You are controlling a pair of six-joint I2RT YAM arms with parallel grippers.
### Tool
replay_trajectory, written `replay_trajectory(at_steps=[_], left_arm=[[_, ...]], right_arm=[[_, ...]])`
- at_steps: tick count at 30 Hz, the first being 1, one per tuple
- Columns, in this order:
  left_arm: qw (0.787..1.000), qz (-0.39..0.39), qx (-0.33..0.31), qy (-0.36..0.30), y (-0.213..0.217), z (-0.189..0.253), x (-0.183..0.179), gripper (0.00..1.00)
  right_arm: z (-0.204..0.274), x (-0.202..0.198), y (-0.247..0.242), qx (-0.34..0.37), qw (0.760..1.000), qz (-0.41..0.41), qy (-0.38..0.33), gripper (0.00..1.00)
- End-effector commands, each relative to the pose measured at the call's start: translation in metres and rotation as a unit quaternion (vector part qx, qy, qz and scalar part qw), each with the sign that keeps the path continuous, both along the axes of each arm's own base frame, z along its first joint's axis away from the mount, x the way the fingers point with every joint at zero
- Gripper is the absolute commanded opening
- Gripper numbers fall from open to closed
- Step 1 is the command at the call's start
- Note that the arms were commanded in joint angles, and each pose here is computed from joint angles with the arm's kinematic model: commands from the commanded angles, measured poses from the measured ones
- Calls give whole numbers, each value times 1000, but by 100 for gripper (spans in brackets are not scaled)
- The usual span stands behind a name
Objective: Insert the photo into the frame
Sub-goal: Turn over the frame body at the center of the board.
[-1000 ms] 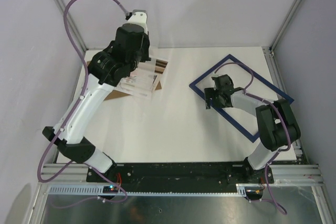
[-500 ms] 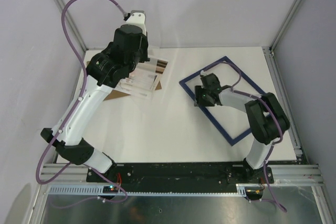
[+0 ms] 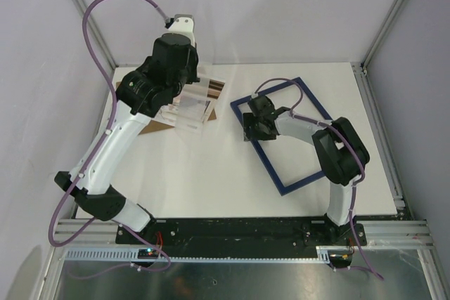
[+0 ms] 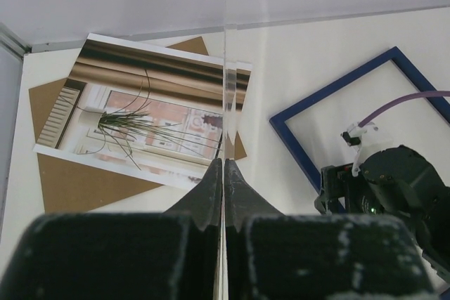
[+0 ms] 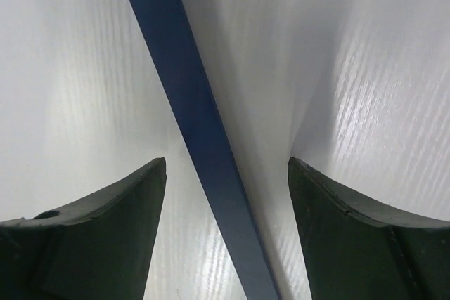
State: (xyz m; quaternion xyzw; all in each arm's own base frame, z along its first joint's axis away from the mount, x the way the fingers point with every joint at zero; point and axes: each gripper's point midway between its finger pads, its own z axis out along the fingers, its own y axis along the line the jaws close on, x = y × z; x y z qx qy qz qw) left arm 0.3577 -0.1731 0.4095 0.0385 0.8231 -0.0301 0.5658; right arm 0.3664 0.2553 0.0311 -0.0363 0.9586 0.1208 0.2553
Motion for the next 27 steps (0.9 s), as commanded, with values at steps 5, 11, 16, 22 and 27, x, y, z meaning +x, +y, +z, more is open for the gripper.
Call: replay_trajectory(at_steps=[5, 11, 16, 22, 27], left_arm=[[998, 29, -26, -50, 18, 34, -4, 0], [998, 35, -22, -49, 21, 32, -3, 0], [998, 41, -16, -49, 24, 31, -3, 0], [996, 69, -14, -58, 36, 35, -5, 0], [990, 118, -14, -77, 58, 45, -11, 0]], right_arm=[[6, -42, -6, -86, 992, 87, -1, 67], [-6, -63, -17, -100, 990, 102, 17, 58], [-16, -71, -23, -107, 988, 104, 30, 44], [15, -60, -9, -59, 993, 101, 22, 5], [111, -40, 13, 14, 995, 95, -36, 0]])
